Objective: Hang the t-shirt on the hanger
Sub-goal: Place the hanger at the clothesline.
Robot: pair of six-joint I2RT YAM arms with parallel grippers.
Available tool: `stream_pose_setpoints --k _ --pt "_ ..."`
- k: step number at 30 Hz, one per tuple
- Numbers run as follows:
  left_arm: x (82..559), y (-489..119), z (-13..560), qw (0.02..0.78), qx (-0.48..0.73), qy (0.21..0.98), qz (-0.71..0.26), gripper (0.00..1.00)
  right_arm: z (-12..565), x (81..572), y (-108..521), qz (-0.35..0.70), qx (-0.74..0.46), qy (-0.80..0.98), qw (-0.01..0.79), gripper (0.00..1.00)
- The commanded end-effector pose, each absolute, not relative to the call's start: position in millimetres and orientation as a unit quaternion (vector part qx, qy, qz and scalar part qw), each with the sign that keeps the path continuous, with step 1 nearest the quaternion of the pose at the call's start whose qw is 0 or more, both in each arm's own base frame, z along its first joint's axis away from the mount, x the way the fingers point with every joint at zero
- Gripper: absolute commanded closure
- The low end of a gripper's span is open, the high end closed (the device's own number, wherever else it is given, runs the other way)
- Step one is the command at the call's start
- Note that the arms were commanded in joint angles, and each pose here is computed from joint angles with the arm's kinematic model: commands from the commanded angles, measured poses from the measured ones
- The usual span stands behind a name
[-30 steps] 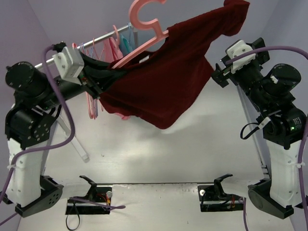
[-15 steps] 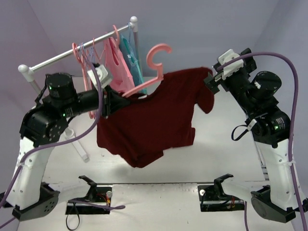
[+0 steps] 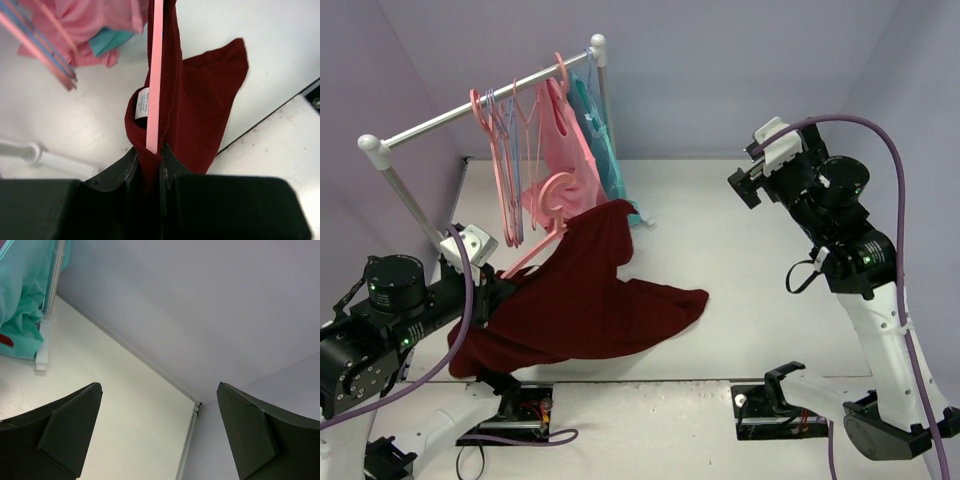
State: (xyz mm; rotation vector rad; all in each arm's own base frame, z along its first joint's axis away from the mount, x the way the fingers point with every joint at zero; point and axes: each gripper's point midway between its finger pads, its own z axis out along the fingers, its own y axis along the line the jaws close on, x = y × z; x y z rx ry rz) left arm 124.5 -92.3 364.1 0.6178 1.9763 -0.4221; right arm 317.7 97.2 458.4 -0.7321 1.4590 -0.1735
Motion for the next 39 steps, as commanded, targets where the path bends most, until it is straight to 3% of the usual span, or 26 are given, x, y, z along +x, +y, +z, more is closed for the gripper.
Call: stream_pose_setpoints --k 1,8,12,18,30,39 --pt "123.2 -68.9 352.9 0.469 0.231 0.844 -0.119 1.0 478.1 330.7 105.6 -0.067 -0.31 0.623 0.715 0.04" --pt "127.1 -36.4 341.7 0.444 0.181 0.877 -0.037 1.0 469.0 338.3 116.7 -0.047 -0.318 0.625 0.711 0.04" --pt "143.6 -37.4 357.5 0.479 0.134 0.867 -0.037 1.0 461.7 339.4 120.1 -0.038 -0.321 0.629 0.707 0.04" --pt "183.3 -74.8 385.3 0.546 0.051 0.826 -0.129 1.0 450.0 338.6 123.0 -0.027 -0.322 0.635 0.702 0.04" --pt "259.4 -78.2 429.2 0.622 -0.072 0.773 -0.103 1.0 436.8 329.2 122.0 -0.014 -0.319 0.642 0.697 0.03" --pt "281.6 -51.7 450.2 0.643 -0.108 0.758 -0.005 1.0 429.5 321.5 117.5 -0.016 -0.316 0.645 0.696 0.02"
